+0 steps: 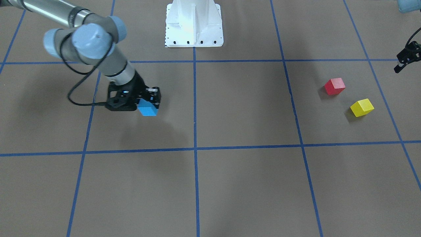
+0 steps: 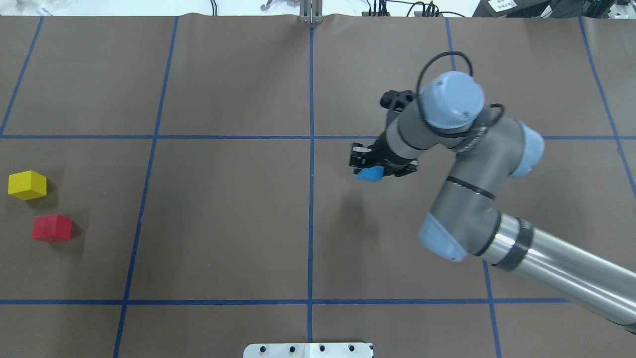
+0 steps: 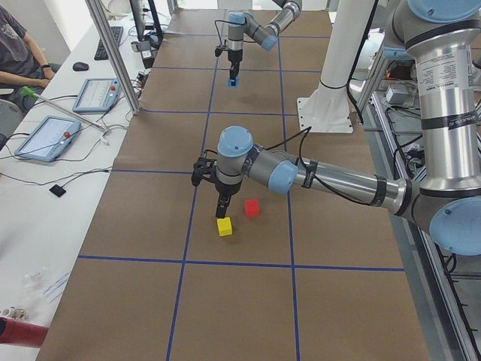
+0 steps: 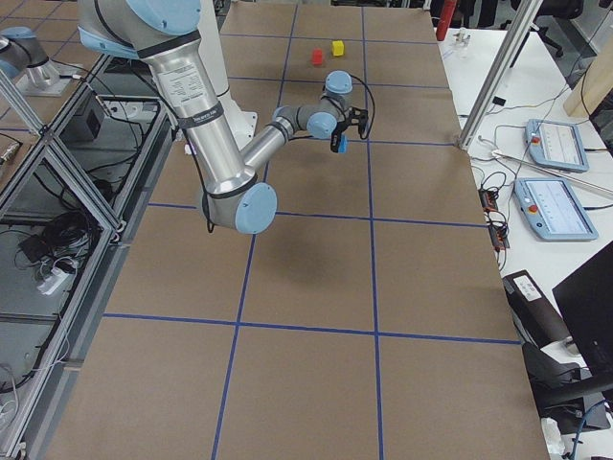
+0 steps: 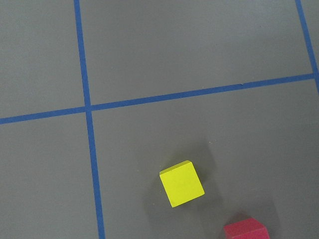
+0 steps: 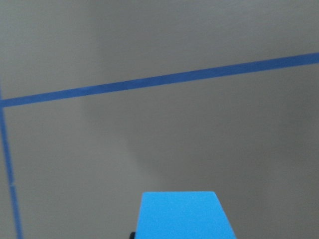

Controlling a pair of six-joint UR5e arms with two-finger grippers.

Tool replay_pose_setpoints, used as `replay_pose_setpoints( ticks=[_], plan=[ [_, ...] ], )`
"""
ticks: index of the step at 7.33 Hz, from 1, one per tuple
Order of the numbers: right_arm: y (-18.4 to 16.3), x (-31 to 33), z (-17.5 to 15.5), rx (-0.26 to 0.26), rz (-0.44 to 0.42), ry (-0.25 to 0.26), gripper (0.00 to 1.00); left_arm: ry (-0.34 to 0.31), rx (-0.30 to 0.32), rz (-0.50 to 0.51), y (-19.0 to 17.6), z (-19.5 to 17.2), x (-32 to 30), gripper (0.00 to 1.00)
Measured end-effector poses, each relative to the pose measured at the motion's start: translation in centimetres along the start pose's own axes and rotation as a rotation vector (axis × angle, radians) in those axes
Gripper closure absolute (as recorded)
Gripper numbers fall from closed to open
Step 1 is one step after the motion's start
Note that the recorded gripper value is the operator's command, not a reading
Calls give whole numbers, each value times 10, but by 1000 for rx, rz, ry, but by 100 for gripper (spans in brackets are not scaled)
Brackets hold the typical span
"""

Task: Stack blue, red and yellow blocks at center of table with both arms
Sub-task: 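Carry the blue cube with the right gripper to the table center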

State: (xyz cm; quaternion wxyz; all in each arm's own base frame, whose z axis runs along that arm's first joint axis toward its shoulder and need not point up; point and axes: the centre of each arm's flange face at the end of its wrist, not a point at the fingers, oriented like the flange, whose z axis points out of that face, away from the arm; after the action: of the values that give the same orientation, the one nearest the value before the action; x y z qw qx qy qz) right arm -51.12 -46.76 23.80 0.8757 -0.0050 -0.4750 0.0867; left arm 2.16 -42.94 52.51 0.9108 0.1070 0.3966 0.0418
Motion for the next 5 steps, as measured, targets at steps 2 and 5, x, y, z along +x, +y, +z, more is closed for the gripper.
replay_pose_setpoints(
  ticks=[2, 5],
  plan=[
    [0, -91, 32, 18, -5, 46, 100, 1, 0, -25, 0, 0, 0, 0],
    [-3, -110, 60, 32, -50, 102, 100, 1, -4, -39, 0, 2, 0, 0]
  ],
)
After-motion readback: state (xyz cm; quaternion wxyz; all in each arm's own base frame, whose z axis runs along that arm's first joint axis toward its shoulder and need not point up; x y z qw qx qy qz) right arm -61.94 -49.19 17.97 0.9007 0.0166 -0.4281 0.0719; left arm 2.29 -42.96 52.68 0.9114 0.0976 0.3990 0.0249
